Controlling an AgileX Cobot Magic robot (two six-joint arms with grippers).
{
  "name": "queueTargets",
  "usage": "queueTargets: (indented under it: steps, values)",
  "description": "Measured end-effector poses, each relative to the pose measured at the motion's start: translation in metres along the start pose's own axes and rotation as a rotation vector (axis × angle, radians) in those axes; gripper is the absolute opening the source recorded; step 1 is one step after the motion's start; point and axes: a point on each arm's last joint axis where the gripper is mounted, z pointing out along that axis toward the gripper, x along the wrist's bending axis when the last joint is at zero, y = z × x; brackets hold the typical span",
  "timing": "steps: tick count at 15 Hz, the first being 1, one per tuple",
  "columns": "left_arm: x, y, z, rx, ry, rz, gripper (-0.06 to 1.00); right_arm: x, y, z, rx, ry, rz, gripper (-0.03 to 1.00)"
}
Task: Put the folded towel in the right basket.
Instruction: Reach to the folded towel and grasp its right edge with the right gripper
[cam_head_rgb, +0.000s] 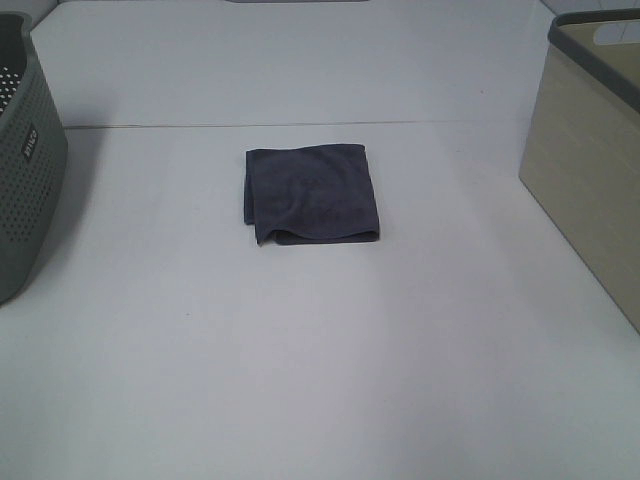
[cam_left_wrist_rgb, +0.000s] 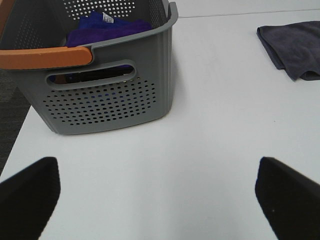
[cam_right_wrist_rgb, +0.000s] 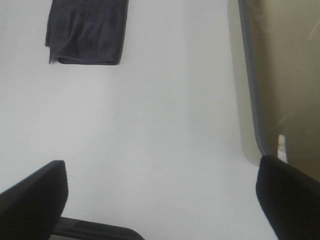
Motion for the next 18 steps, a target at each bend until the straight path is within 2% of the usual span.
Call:
queueTargets:
  steps: [2, 4, 7, 8, 10, 14, 18]
  values:
    - [0.0, 0.0, 0.0, 0.0, 0.0, 0.0, 0.99, 0.005, 0.041, 0.041, 0.081, 0.091, 0.012, 0.98]
    - [0.0, 0.0, 0.0, 0.0, 0.0, 0.0, 0.99, 0.021, 0.071, 0.094, 0.177, 0.174, -0.002, 0.98]
    - [0.0, 0.0, 0.0, 0.0, 0.0, 0.0, 0.99, 0.055, 0.102, 0.217, 0.327, 0.266, -0.027, 0.97]
    - [0.0, 0.0, 0.0, 0.0, 0.0, 0.0, 0.99, 0.058, 0.107, 0.25, 0.35, 0.282, -0.012, 0.97]
    - [0.0, 0.0, 0.0, 0.0, 0.0, 0.0, 0.99, 0.059, 0.111, 0.308, 0.391, 0.298, 0.005, 0.97]
    - [0.0, 0.0, 0.0, 0.0, 0.0, 0.0, 0.99, 0.058, 0.111, 0.397, 0.395, 0.297, 0.038, 0.96]
    - [0.0, 0.0, 0.0, 0.0, 0.0, 0.0, 0.99, 0.058, 0.099, 0.441, 0.414, 0.314, 0.076, 0.96]
